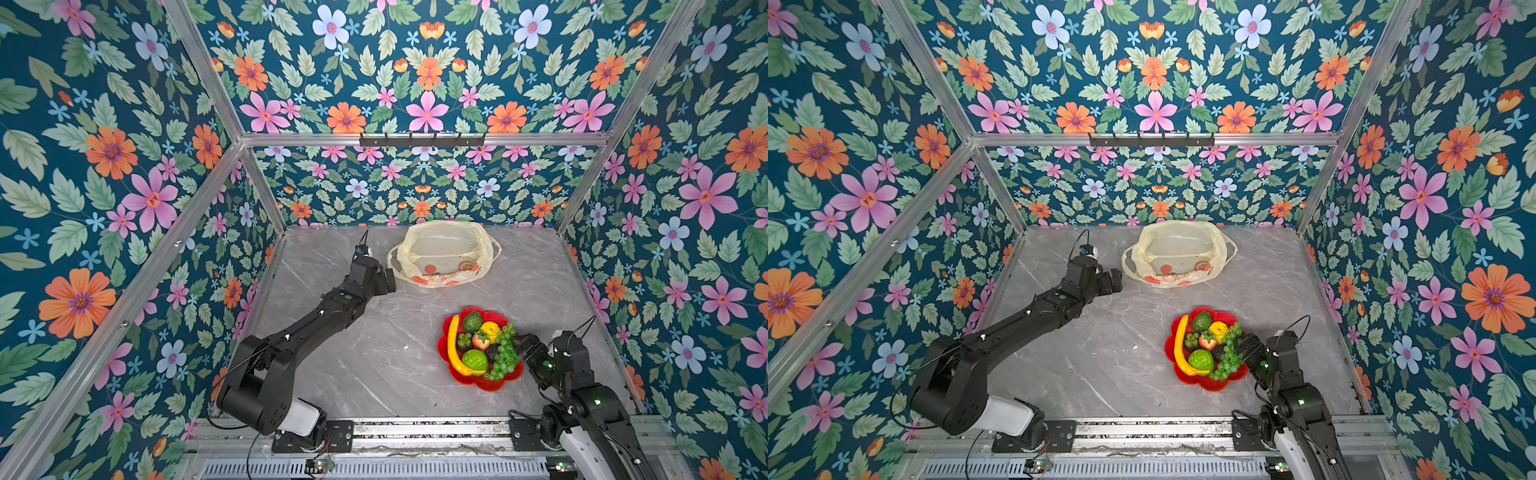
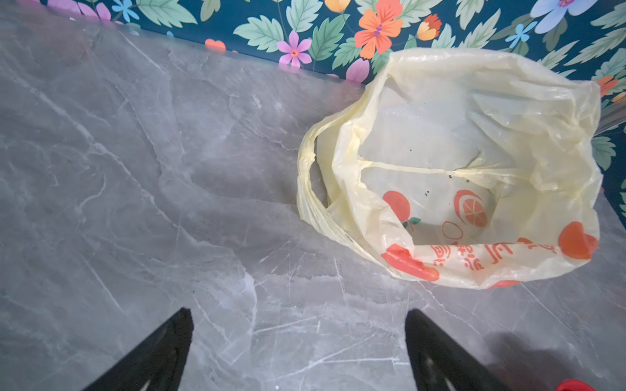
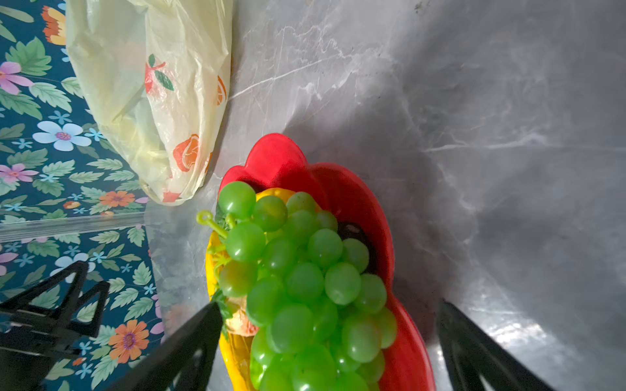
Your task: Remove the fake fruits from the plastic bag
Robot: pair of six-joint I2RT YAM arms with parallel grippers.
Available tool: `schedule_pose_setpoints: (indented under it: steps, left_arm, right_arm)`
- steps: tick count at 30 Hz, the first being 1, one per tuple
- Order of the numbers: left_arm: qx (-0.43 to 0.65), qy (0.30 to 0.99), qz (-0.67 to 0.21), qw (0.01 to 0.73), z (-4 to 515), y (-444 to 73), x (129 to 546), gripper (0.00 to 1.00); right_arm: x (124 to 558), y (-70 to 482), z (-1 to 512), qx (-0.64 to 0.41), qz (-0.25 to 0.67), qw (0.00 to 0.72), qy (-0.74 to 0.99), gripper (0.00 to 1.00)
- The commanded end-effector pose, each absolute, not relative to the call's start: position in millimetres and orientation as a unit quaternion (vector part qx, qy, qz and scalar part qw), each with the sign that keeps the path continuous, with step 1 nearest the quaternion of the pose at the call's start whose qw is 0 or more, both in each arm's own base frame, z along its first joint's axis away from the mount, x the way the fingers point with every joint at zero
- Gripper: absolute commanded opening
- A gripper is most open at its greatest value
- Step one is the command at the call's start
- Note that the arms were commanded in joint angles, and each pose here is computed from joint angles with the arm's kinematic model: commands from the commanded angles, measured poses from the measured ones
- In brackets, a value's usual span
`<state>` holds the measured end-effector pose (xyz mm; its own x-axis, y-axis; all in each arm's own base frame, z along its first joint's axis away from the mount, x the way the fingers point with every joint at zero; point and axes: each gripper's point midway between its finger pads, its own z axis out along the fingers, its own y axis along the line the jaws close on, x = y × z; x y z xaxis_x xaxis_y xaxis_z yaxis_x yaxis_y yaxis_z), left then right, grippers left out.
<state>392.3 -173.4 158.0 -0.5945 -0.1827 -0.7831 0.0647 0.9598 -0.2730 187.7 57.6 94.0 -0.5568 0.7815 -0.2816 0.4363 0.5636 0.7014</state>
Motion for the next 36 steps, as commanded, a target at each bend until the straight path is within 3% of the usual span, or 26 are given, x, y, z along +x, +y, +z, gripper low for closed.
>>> schedule_pose_setpoints:
  steps: [1,10,17,36]
  left_arm:
    - [-0.05,0.865,-0.145,0.478,167,-170,396,1.0]
    - [-0.047,0.862,-0.135,0.487,168,-162,389,1.0]
    - [-0.05,0.876,-0.135,0.46,138,-158,374,1.0]
    - [-0.057,0.881,-0.117,0.454,120,-135,340,1.0]
  right_arm:
    - [188,67,96,0.363,0.326,0.291,0.823,0.99]
    - [195,78,97,0.355,0.366,0.295,0.808,0.99]
    - [205,86,100,0.348,0.395,0.297,0.797,0.99]
    - [247,128,111,0.295,0.393,0.311,0.813,0.99]
